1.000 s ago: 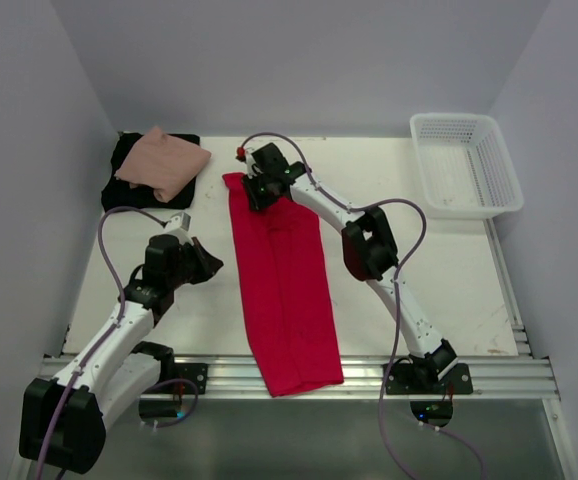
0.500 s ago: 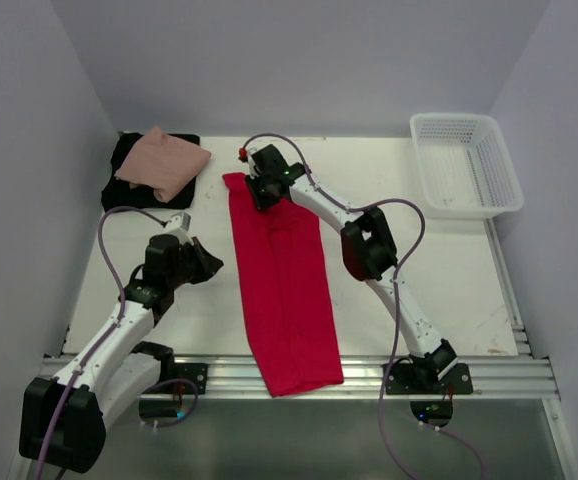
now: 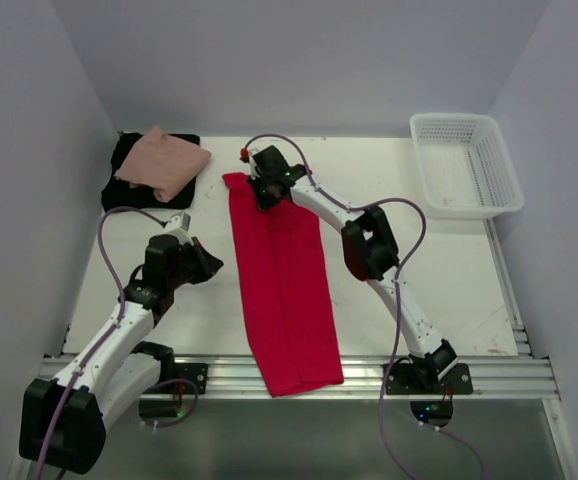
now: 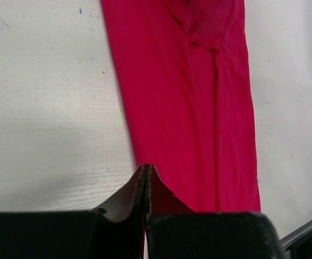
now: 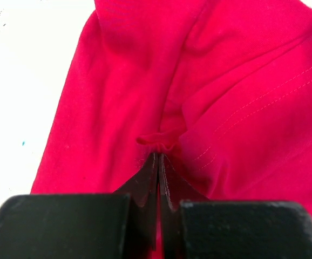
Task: Fold and stack the t-shirts
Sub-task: Fold the tshirt
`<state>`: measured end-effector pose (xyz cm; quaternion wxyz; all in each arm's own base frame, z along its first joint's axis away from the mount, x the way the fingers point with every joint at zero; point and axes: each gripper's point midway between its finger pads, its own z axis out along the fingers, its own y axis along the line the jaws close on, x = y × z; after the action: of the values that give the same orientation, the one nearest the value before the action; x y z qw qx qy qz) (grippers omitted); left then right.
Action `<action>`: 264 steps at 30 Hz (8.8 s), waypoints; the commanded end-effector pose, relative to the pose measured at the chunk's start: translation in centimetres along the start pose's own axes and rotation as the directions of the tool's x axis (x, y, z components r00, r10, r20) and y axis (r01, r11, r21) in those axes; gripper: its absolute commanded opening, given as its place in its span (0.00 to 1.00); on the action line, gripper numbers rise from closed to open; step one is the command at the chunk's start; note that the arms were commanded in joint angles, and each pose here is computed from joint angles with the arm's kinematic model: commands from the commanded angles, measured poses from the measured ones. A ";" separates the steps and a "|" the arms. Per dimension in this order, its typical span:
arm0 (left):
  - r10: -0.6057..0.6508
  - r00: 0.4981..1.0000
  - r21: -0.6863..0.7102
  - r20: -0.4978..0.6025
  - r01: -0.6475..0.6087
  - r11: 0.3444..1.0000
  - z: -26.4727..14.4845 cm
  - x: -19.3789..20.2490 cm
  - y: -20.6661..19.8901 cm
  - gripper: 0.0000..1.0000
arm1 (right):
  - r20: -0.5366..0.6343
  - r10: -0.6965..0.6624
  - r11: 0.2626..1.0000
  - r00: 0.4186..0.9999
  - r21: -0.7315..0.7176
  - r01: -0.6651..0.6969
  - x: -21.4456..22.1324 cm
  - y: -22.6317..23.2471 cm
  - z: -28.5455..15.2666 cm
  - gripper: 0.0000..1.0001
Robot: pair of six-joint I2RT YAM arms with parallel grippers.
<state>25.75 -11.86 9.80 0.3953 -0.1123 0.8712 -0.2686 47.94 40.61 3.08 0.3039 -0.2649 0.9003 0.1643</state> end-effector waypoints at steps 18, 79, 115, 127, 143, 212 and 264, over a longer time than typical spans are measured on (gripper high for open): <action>0.004 0.999 0.026 0.035 -0.005 1.000 0.1 -0.5 -0.5 0.00 | 0.126 -0.017 0.993 0.992 0.118 0.002 -2.9 -1.4 -7.1 0.00; 0.064 0.992 0.045 0.111 -0.069 0.997 15.2 -12.6 -4.4 0.00 | 0.208 0.071 0.939 0.976 0.317 -0.136 6.8 -1.5 -20.6 0.00; -0.001 0.995 -0.101 -0.096 -0.008 0.995 21.6 -7.2 1.1 0.00 | -0.041 0.191 0.974 0.981 -0.115 -0.195 -1.2 0.3 -2.5 0.00; 0.001 0.994 -0.103 -0.109 -0.012 0.995 21.4 -6.6 1.4 0.00 | 0.077 0.192 0.931 0.978 0.302 -0.206 -1.8 -7.2 -3.5 0.00; 0.002 0.991 -0.119 -0.132 -0.018 0.993 21.9 -5.8 2.3 0.00 | 0.166 0.174 0.878 0.971 0.420 -0.230 -3.5 -11.3 -6.9 0.00; 0.024 0.986 0.289 0.164 -0.072 0.955 18.5 -22.5 -10.8 0.00 | 0.318 0.172 0.901 0.932 0.332 -0.279 11.9 -4.2 -27.4 0.00; -0.056 0.934 -0.045 -0.354 0.043 0.998 -0.1 15.0 -1.0 0.27 | 0.063 0.268 0.958 0.961 0.089 -0.273 22.3 4.9 -24.4 0.00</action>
<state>16.20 -18.04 1.57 0.2376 -0.0910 0.9274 -0.2743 18.70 25.13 7.61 0.3026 -0.1297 0.9297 0.1651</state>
